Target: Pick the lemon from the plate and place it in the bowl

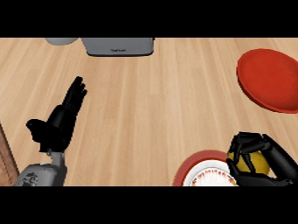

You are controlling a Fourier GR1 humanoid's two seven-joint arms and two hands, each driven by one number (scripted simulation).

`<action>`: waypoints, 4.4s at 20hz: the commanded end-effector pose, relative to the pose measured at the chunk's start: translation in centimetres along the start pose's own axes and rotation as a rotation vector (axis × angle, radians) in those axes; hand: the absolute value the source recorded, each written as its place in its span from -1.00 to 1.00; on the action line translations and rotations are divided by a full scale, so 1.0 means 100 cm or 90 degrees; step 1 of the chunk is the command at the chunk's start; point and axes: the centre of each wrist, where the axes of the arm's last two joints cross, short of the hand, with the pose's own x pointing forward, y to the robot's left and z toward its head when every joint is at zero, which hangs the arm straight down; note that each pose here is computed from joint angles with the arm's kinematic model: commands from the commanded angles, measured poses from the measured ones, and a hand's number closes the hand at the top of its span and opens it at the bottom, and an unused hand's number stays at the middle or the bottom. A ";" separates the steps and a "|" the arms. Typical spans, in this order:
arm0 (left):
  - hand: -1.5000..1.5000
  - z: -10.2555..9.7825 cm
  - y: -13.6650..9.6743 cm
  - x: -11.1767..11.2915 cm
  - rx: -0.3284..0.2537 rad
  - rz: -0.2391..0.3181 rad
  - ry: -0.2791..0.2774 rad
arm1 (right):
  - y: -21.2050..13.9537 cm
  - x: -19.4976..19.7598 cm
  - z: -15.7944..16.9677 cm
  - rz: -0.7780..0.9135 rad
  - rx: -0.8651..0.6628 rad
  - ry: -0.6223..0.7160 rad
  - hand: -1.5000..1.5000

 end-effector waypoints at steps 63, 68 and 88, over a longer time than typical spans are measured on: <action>0.00 -0.017 -0.031 0.000 -0.038 0.011 -0.020 | -0.216 -0.067 -0.073 0.173 -0.192 0.163 -1.00; 0.00 -0.014 -0.018 0.001 -0.018 0.006 -0.022 | -0.226 -0.070 -0.055 0.122 -0.312 0.080 -1.00; 0.00 -0.008 0.008 0.005 -0.024 -0.003 -0.017 | -0.296 -0.045 0.052 -0.113 -0.292 0.072 -1.00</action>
